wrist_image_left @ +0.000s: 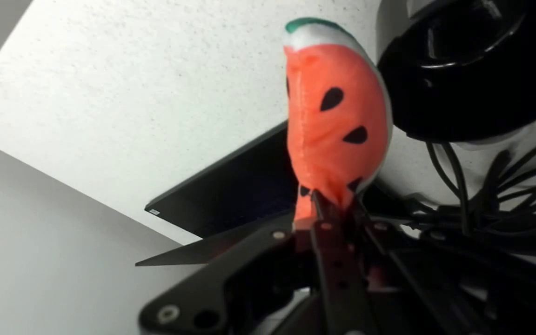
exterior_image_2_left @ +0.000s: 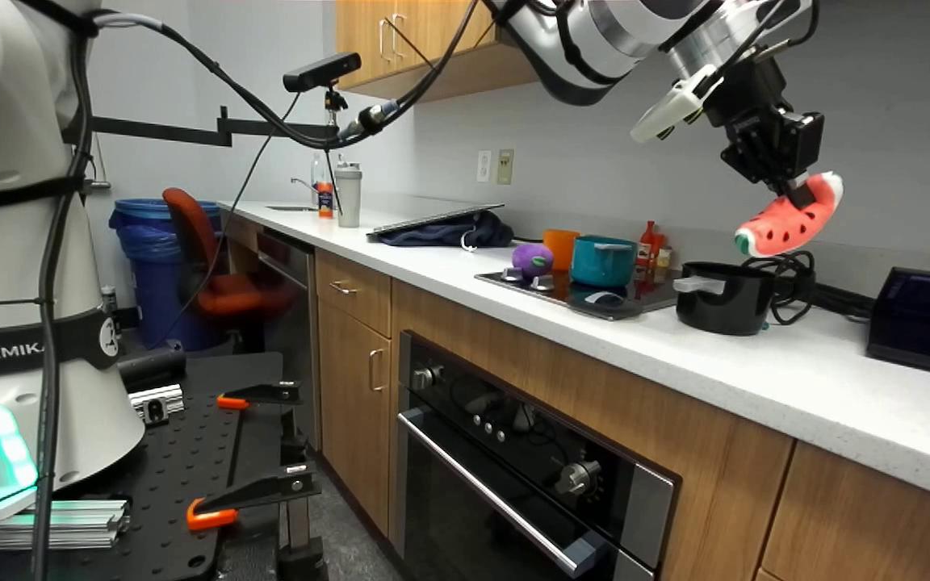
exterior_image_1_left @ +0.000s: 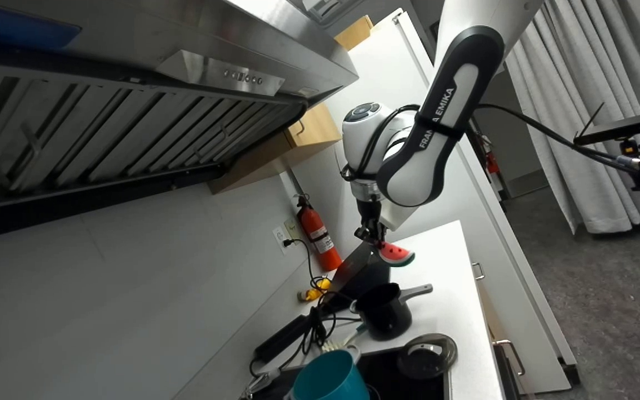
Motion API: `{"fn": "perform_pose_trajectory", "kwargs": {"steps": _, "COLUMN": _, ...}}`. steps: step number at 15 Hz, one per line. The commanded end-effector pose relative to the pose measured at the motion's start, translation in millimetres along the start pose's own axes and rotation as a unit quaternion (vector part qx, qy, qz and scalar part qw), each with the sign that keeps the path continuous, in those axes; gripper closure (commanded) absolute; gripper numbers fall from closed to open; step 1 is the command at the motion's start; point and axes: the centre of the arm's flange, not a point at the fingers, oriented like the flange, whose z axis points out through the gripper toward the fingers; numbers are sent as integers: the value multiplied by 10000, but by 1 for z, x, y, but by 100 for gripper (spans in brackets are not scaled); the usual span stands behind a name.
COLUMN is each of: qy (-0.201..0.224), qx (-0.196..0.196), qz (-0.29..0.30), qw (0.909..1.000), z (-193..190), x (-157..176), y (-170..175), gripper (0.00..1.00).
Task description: Put the watermelon plush toy on the counter and close the pot
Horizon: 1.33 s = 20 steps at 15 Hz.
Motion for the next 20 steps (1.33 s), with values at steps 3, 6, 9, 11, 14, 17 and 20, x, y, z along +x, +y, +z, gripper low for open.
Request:
{"fn": "perform_pose_trajectory", "kwargs": {"steps": 3, "qy": -229, "qx": -198, "qz": 21, "qw": 9995, "z": 1, "x": -35, "y": 18, "gripper": 98}}
{"fn": "perform_pose_trajectory", "kwargs": {"steps": 6, "qy": -374, "qx": -194, "qz": -28, "qw": 9991, "z": 8, "x": -44, "y": 17, "gripper": 98}}
{"fn": "perform_pose_trajectory", "kwargs": {"steps": 9, "qy": -466, "qx": -184, "qz": -40, "qw": 9987, "z": 12, "x": -48, "y": 17, "gripper": 59}}
{"fn": "perform_pose_trajectory", "kwargs": {"steps": 11, "qy": -502, "qx": -191, "qz": -47, "qw": 9985, "z": 13, "x": -51, "y": 18, "gripper": 42}}
{"fn": "perform_pose_trajectory", "kwargs": {"steps": 14, "qy": -534, "qx": -196, "qz": -53, "qw": 9984, "z": 13, "x": -53, "y": 19, "gripper": 20}}
{"fn": "perform_pose_trajectory", "kwargs": {"steps": 17, "qy": -566, "qx": -196, "qz": -57, "qw": 9982, "z": 14, "x": -55, "y": 20, "gripper": 1}}
{"fn": "perform_pose_trajectory", "kwargs": {"steps": 20, "qy": -569, "qx": -175, "qz": -81, "qw": 9982, "z": 11, "x": -57, "y": 19, "gripper": 0}}
